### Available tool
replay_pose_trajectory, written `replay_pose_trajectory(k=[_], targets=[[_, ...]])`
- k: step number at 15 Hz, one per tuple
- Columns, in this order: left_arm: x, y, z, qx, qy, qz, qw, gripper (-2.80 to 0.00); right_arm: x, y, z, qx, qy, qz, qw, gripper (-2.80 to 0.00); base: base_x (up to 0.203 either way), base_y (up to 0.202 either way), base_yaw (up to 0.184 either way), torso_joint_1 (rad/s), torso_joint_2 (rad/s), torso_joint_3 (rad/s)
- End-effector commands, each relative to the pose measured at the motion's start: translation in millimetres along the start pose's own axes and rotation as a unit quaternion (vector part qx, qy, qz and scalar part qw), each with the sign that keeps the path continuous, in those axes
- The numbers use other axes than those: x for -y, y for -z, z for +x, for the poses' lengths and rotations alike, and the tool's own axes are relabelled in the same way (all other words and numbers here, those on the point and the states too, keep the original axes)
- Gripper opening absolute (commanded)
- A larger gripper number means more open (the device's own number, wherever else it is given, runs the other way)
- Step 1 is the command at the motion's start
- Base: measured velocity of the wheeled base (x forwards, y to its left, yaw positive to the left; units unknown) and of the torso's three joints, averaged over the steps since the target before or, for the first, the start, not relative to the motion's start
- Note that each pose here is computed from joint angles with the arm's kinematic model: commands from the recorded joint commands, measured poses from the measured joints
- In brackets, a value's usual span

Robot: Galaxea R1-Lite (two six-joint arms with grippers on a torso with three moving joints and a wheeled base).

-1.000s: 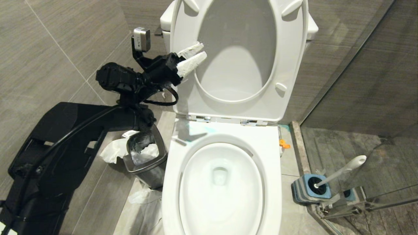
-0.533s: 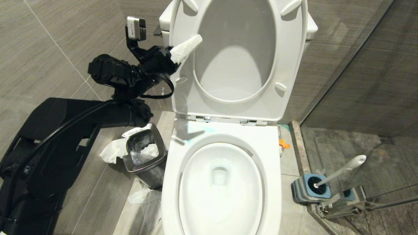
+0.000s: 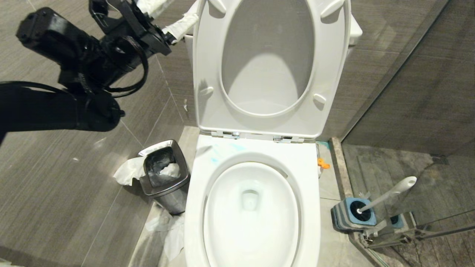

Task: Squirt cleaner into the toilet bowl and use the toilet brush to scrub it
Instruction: Pour in the cleaning agent

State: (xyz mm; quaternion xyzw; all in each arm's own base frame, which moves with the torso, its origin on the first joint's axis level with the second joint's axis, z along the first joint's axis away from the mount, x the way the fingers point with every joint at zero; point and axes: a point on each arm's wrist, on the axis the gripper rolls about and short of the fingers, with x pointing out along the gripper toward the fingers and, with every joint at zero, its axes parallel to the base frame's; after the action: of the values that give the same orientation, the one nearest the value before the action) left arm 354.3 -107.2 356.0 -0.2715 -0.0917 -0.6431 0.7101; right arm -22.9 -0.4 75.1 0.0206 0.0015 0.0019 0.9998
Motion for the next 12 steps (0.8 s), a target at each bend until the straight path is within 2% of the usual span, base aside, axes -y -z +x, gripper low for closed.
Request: replay_pose_trajectory(k=[1,2,3,6,7,8,10,12], targets=[[58.9,-32,-6,-0.008,-0.023,-0.019,0.9995,0.00,0,0,0,0.000,-0.001,0.000,1.000,-2.80,0.000,0.000,0.000,0.000,0.00,0.000],[67.8,-32,-8,-0.022,-0.050,-0.051,0.9972,0.00,0,0,0,-0.001,0.000,0.000,1.000,-2.80,0.000,0.000,0.000,0.000,0.00,0.000],[77.3,-29,-6,-0.038,-0.065,-0.057,0.9955,0.00,0,0,0,-0.001,0.000,0.000,1.000,-2.80,0.000,0.000,0.000,0.000,0.00,0.000],[78.1,-15,-3,-0.087,-0.091,0.041,0.9912,0.00,0,0,0,0.000,0.000,0.000,1.000,-2.80,0.000,0.000,0.000,0.000,0.00,0.000],[82.7,-11,-3,-0.105,-0.111,0.057,0.9867,0.00,0,0,0,0.000,-0.001,0.000,1.000,-2.80,0.000,0.000,0.000,0.000,0.00,0.000],[95.1,-7,-1,-0.112,-0.138,0.075,0.9811,0.00,0,0,0,0.000,0.000,0.000,1.000,-2.80,0.000,0.000,0.000,0.000,0.00,0.000],[119.0,-7,-1,-0.115,-0.193,0.135,0.9651,0.00,0,0,0,-0.001,-0.001,0.000,1.000,-2.80,0.000,0.000,0.000,0.000,0.00,0.000],[132.1,-12,-5,-0.113,-0.227,0.189,0.9486,0.00,0,0,0,0.000,0.000,0.000,1.000,-2.80,0.000,0.000,0.000,0.000,0.00,0.000]])
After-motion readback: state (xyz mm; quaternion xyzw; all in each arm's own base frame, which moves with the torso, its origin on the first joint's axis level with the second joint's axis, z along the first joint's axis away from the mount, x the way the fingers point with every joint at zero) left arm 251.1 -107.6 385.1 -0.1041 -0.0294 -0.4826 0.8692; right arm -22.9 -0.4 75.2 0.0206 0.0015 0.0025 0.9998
